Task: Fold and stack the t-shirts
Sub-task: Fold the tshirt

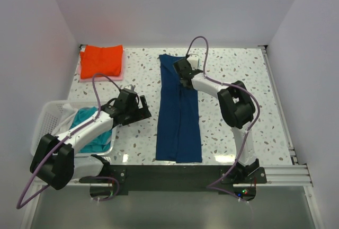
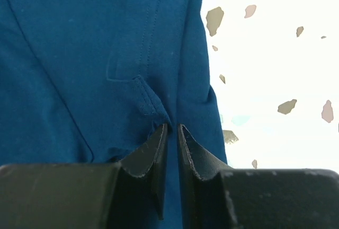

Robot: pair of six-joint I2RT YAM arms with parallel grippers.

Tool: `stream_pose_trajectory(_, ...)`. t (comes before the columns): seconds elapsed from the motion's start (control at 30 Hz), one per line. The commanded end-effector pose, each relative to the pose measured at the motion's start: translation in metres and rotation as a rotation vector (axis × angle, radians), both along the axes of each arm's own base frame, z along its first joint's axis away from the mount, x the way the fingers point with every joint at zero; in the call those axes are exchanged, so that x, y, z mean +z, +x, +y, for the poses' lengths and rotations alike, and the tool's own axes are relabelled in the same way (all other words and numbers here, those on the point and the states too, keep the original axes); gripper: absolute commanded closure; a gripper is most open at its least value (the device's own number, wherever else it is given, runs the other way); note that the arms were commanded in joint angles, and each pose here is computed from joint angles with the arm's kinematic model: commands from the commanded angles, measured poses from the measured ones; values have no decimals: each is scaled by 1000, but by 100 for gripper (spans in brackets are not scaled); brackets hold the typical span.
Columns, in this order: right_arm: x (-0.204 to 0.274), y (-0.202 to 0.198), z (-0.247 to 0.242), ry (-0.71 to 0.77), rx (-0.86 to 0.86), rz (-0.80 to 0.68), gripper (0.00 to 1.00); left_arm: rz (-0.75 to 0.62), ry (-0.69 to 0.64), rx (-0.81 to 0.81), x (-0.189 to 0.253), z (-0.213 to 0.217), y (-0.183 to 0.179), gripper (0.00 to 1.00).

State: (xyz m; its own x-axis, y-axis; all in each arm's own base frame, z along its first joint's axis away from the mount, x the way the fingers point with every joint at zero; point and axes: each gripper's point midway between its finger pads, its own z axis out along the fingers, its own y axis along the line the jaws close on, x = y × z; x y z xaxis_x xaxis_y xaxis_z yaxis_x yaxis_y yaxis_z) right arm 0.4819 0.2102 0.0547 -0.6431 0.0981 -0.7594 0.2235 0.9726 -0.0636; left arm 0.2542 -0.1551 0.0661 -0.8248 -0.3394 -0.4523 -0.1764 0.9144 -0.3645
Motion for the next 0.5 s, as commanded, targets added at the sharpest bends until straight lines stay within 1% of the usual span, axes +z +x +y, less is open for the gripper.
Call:
stream_pose_trajectory(0.0, 37, 5, -8, 52, -89, -112, 83, -33, -20, 2, 8, 0, 5, 0)
stream_pose_trajectory(0.1, 37, 0, -14, 52, -110, -108, 80, -37, -20, 3, 9, 0, 5, 0)
stream_pose_trajectory(0.2, 41, -7, -18, 43, -111, -99, 73, -33, -14, 6, 8, 1, 4, 0)
stream_pose_trajectory(0.3, 51, -13, -24, 28, -100, -94, 71, -37, -13, 10, 10, 2, 5, 0)
stream_pose_trajectory(0.33, 54, -15, -23, 24, -76, -88, 67, -40, -14, 10, 10, 1, 5, 0)
stream_pose_trajectory(0.4, 69, -18, -23, 35, -59, -103, 63, -40, -14, 10, 11, 1, 5, 0)
stream_pose_trajectory(0.43, 74, -17, -19, 41, -28, -111, 54, -40, -14, 10, 11, 1, 6, 0)
stream_pose_trajectory(0.47, 78, -17, -17, 47, -5, -113, 46, -41, -15, 10, 11, 1, 6, 0)
